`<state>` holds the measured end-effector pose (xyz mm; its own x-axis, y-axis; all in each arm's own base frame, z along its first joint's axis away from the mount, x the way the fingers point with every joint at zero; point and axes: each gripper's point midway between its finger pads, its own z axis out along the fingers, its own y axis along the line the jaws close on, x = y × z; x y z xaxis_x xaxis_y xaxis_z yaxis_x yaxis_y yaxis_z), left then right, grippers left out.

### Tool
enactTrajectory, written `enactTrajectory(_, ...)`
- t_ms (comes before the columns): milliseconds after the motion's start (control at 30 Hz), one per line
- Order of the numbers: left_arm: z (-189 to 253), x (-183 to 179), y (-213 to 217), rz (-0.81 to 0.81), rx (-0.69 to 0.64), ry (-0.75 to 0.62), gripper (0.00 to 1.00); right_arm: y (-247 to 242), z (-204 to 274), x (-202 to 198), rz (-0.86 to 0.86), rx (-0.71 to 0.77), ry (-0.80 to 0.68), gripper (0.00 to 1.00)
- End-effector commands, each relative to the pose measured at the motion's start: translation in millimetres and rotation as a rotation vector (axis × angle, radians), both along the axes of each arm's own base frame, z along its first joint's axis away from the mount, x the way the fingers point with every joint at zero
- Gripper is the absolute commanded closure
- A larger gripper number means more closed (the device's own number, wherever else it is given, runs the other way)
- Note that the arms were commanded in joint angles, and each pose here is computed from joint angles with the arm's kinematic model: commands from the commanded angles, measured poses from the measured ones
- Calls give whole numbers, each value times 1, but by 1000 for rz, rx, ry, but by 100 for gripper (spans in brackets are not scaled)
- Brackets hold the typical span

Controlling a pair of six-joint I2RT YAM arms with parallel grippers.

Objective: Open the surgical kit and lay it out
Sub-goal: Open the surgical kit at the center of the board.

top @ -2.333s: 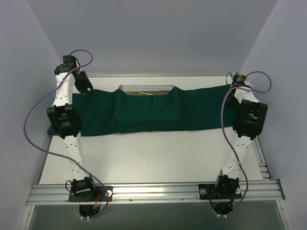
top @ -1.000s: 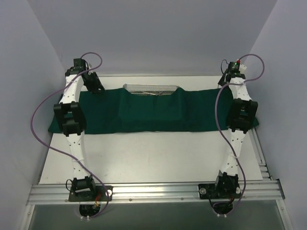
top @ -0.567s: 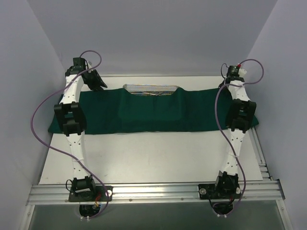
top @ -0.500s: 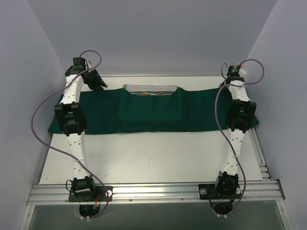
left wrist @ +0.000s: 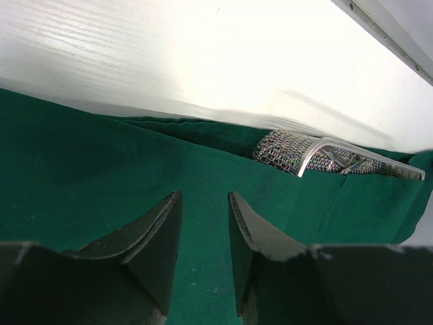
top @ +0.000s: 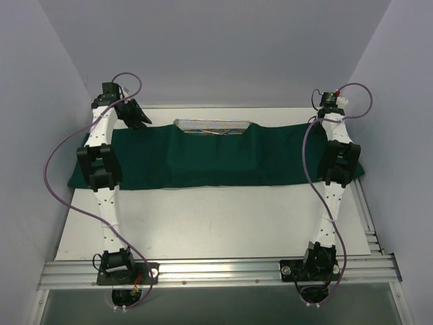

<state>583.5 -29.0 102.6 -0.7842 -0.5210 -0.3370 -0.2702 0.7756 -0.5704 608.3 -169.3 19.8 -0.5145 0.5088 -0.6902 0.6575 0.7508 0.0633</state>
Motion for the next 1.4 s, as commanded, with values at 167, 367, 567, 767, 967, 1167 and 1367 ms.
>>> enactTrajectory(167, 24, 12, -1, -4, -17, -82, 58, -9, -6, -21, -37, -16, 77, 100)
enactTrajectory(367, 22, 7, 1, -1, -9, -65, 58, -16, 32, -17, -65, -27, 3, 100)
enactTrajectory(567, 26, 4, 7, 20, 3, -60, 58, -13, 84, -10, -75, 6, -108, 100)
enactTrajectory(767, 27, -1, 11, 33, -2, -50, 58, -6, 118, -26, -56, 85, -141, 100)
enactTrajectory(967, 30, 7, 15, 58, -38, -68, 58, 7, 101, -71, -48, 120, -20, 100)
enactTrajectory(1167, 24, 5, 14, 59, -51, -56, 59, 20, 78, -111, -32, 160, 98, 100)
enactTrajectory(1367, 25, 7, 14, 60, -55, -59, 59, 37, 38, -173, -65, 216, 240, 100)
